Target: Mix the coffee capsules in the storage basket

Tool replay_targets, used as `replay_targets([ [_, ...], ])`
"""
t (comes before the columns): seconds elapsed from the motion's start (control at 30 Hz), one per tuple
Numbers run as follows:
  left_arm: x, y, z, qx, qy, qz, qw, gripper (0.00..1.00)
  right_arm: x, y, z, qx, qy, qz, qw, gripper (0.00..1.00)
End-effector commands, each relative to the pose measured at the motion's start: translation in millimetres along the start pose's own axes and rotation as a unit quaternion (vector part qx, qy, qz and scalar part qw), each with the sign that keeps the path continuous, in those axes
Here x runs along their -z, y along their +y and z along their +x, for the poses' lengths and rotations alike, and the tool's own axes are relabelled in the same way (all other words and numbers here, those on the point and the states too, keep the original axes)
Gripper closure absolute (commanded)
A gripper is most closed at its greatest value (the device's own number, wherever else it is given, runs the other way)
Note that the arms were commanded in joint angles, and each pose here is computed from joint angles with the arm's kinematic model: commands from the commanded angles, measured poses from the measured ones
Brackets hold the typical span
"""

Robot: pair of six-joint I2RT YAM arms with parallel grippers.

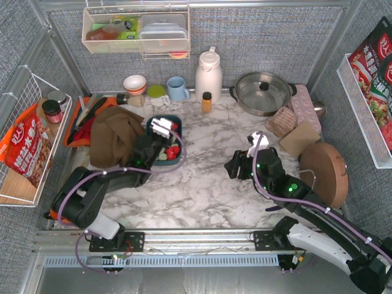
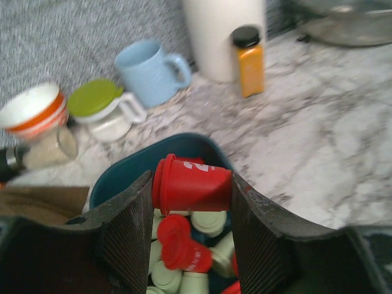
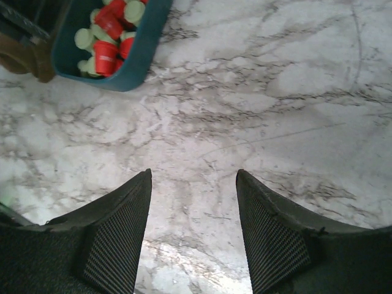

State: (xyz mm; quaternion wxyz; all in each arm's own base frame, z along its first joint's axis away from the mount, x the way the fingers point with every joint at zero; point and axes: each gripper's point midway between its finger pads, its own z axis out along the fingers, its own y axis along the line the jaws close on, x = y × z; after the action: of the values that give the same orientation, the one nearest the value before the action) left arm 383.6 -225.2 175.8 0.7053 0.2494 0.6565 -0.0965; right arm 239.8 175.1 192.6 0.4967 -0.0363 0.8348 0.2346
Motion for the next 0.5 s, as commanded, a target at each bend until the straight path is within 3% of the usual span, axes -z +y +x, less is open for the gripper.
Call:
replay_targets([
  [0.0,-14,20,41,0.055,0.076,-0.020,0.995,0.58,-3,-19,5,0.024,0.005,0.044,0.999,0.39],
  [0.17,-38,48,71,0.076,0.107,-0.062,0.989,0.54,0,-22,6,0.036,0.012,0.050,0.998,0.39],
  [0.33,-51,72,80,0.077,0.113,-0.109,0.985,0.31,4,-32,7,0.058,0.009,0.068,0.996,0.38],
  [0.47,-51,80,69,0.072,0.099,-0.126,0.984,0.02,1,-45,12,0.076,0.011,0.095,0.993,0.37],
])
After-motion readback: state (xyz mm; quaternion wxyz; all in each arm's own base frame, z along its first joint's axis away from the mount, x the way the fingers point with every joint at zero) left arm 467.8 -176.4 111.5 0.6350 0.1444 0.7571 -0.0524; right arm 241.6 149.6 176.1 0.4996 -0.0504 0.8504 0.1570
